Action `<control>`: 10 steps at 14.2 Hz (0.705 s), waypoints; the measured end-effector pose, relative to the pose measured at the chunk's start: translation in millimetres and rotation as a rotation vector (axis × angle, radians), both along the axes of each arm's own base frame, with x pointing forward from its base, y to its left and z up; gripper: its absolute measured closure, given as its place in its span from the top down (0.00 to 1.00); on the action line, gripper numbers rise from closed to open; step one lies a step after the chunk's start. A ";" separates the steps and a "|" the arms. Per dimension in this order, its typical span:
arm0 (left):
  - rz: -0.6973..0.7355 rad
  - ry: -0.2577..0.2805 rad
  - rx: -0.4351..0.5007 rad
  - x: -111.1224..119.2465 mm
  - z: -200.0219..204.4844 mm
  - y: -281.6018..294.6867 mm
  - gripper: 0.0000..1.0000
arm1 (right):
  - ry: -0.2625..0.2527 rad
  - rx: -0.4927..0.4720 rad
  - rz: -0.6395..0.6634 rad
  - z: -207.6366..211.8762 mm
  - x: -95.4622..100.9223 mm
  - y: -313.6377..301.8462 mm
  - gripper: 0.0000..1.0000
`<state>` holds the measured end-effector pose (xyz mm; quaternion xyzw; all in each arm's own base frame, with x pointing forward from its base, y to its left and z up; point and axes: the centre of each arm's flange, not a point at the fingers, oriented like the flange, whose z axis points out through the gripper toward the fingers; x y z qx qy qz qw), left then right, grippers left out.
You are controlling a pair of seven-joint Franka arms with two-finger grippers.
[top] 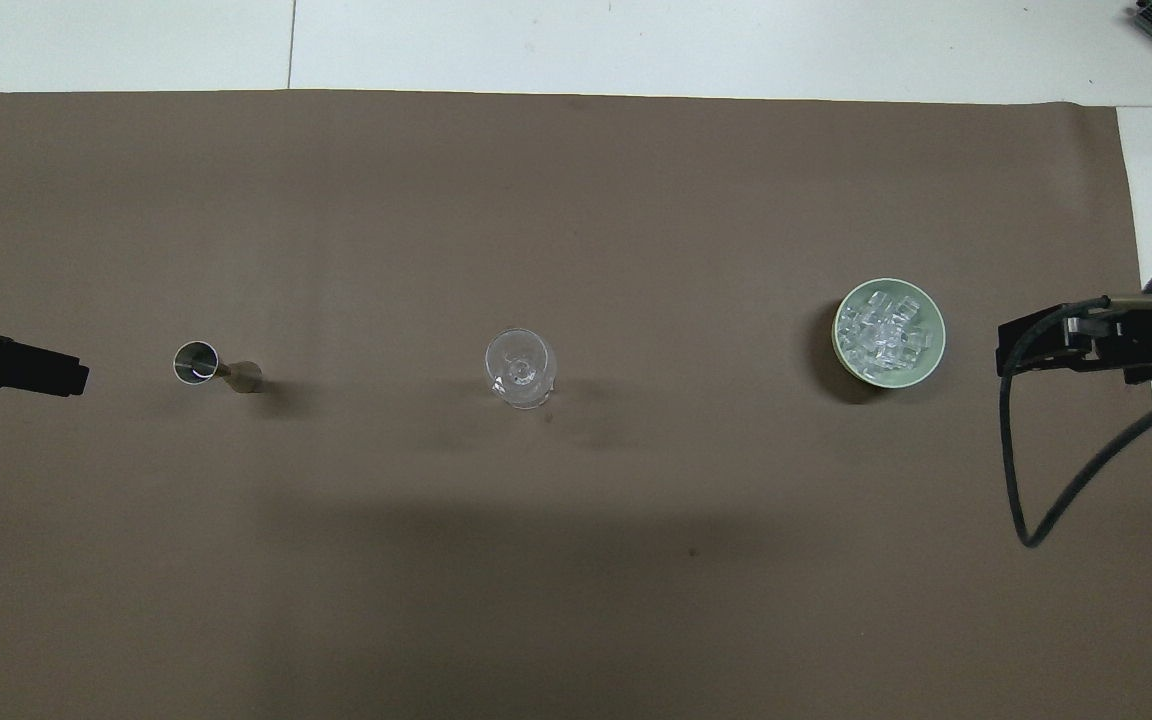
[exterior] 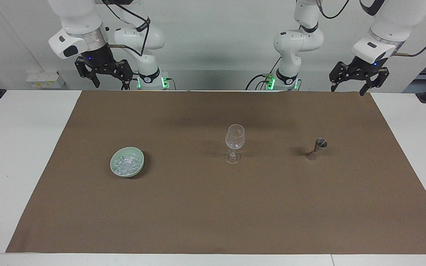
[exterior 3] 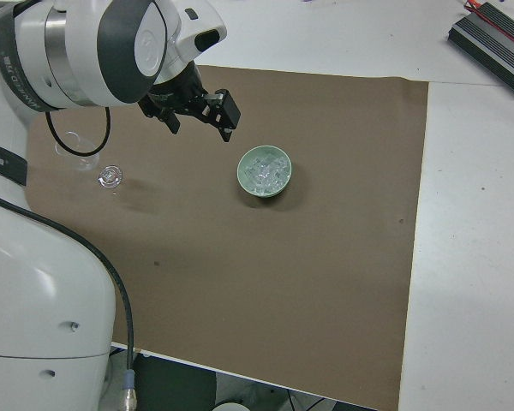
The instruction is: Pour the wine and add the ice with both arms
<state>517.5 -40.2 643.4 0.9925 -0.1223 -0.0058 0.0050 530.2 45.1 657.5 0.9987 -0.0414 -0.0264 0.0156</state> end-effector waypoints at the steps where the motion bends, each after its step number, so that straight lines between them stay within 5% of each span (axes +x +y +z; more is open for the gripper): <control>1: -0.001 0.000 0.000 0.1 -0.3 0.0 1.00 | 0.000 0.000 0.000 0.0 0.0 0.0 1.00; 10: -0.001 0.008 0.000 0.3 -3.9 0.6 1.00 | 0.000 0.000 0.000 0.0 0.0 0.0 1.00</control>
